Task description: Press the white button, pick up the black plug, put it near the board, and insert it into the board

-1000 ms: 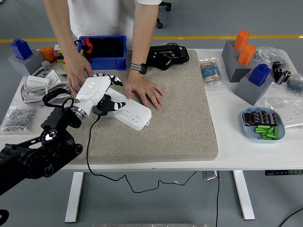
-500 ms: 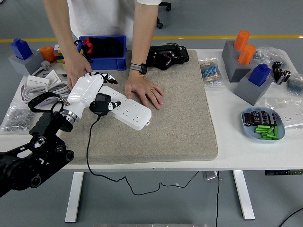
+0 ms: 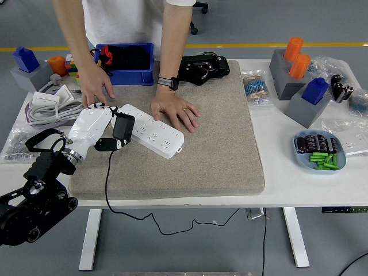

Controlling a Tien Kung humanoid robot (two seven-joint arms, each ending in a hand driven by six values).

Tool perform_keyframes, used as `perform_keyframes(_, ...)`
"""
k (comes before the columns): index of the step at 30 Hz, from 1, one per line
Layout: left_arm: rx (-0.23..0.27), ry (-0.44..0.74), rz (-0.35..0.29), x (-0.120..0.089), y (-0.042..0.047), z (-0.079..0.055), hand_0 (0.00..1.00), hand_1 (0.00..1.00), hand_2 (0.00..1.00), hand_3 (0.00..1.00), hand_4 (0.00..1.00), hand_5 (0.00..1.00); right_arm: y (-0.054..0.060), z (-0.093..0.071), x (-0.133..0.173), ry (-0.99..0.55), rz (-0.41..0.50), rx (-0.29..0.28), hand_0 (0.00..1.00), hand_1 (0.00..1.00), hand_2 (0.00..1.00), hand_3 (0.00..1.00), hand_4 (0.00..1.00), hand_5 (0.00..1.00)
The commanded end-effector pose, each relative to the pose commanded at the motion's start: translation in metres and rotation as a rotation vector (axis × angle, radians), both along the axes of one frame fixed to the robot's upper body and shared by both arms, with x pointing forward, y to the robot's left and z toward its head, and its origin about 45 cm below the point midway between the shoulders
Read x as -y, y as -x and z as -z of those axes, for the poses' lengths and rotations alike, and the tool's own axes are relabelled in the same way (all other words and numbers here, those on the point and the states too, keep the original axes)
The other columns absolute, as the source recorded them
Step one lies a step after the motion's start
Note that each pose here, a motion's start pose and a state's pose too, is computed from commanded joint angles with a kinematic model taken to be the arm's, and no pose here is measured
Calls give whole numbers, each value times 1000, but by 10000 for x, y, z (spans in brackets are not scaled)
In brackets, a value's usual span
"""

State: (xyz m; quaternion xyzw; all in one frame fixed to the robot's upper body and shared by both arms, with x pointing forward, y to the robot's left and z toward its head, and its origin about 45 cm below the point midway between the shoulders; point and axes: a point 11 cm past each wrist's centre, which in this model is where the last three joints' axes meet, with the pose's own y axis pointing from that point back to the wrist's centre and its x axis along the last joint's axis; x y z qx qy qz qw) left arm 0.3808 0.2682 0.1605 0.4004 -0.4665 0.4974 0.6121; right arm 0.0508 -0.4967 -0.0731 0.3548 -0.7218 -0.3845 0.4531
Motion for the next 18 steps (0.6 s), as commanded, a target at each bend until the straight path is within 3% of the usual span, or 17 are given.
perform_keyframes(18, -8, -49, 24, 81, -44, 49, 828, 747, 730, 705, 906, 259, -14, -4, 5, 6, 1, 6, 692, 605, 618, 597, 646, 328)
